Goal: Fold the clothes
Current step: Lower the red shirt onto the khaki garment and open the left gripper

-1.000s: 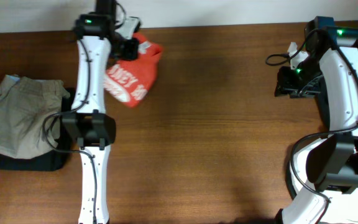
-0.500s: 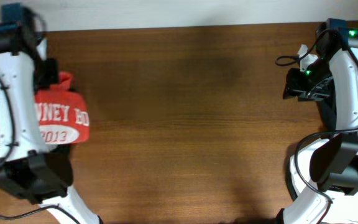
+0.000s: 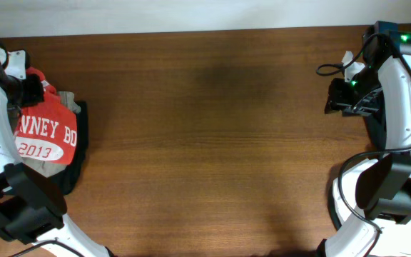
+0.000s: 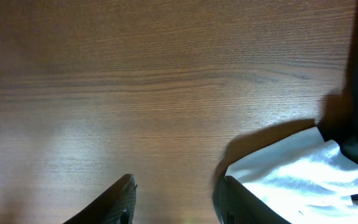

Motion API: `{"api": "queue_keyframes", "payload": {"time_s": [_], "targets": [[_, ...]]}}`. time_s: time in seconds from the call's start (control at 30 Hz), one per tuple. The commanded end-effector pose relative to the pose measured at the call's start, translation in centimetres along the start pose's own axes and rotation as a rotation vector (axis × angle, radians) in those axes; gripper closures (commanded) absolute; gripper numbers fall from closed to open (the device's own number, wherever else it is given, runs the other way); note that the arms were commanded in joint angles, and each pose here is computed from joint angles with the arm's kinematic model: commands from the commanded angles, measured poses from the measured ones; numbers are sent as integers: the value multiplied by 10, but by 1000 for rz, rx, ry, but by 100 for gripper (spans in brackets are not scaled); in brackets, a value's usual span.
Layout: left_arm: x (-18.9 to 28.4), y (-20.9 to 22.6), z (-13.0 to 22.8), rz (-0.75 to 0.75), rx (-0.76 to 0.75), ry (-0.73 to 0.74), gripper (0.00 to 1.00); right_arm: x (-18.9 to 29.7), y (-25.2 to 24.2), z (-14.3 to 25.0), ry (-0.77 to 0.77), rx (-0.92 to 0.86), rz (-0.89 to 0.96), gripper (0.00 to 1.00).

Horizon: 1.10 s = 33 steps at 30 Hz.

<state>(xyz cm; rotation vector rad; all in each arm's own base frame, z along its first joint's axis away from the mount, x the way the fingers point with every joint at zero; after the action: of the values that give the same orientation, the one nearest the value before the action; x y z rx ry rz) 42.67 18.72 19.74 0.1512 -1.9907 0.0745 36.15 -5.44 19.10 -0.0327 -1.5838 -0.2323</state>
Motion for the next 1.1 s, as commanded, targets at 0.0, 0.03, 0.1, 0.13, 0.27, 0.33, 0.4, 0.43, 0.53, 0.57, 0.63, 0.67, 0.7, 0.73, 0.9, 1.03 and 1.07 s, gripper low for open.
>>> {"api": "queue_keyframes", "payload": {"time_s": [0.0, 0.03, 0.1, 0.13, 0.27, 0.33, 0.4, 0.43, 0.53, 0.57, 0.63, 0.67, 0.7, 0.73, 0.9, 1.03, 1.07], "targets": [[19, 16, -13, -16, -35, -93, 100, 15, 0, 0, -46, 9, 10, 52], [16, 29, -10, -28, -12, -93, 100, 15, 0, 0, -46, 9, 10, 52], [12, 51, 0, -45, 36, -75, 100, 15, 0, 0, -46, 9, 10, 52], [4, 62, 11, -46, 64, -47, 100, 15, 0, 0, -46, 9, 10, 52], [-52, 100, 62, -25, 188, 109, 99, 15, 0, -1, -50, 10, 10, 51], [-72, 116, 80, -22, 286, 154, 99, 15, 0, -1, -50, 10, 10, 52], [-75, 126, 89, -23, 314, 170, 93, 15, 0, -1, -50, 10, 10, 52], [-74, 129, 92, -24, 324, 173, 92, 15, 0, -1, -51, 11, 11, 51], [-69, 139, 106, -30, 405, 200, 81, 15, 0, -2, -57, 11, 11, 49], [-68, 136, 105, -7, 453, 194, 64, 15, 0, -3, -58, 11, 11, 48], [-55, 128, 98, 31, 454, 172, 50, 15, 0, -3, -57, 11, 11, 48], [-36, 128, 88, 17, 466, 139, 45, 15, 0, -3, -57, 11, 11, 47], [-12, 128, 78, 2, 477, 96, 41, 15, 0, -3, -58, 11, 11, 47], [28, 117, 56, 11, 456, -6, 41, 15, 0, -4, -63, 12, 11, 47], [13, 102, 27, -45, 360, -47, 57, 15, 0, -5, -68, 12, 11, 47], [-72, 148, 75, -125, 447, 148, 57, 14, 0, -4, -62, 11, 10, 47], [-86, 156, 88, -119, 470, 180, 47, 14, 0, -3, -60, 11, 10, 47]]}}
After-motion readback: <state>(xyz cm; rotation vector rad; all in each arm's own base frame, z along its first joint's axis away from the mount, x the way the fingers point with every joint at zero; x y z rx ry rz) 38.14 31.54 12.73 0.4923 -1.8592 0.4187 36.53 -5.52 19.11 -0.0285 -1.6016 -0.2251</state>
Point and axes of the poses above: each gripper's point midway between its finger pads, its own x axis back along the fingers, its own y axis along the line the jaws close on, z = x × y, the point moved 2 cm from there along x, back along the fingers, and after that the axes turned 2 degrees about -x, right-handed, at the moved point
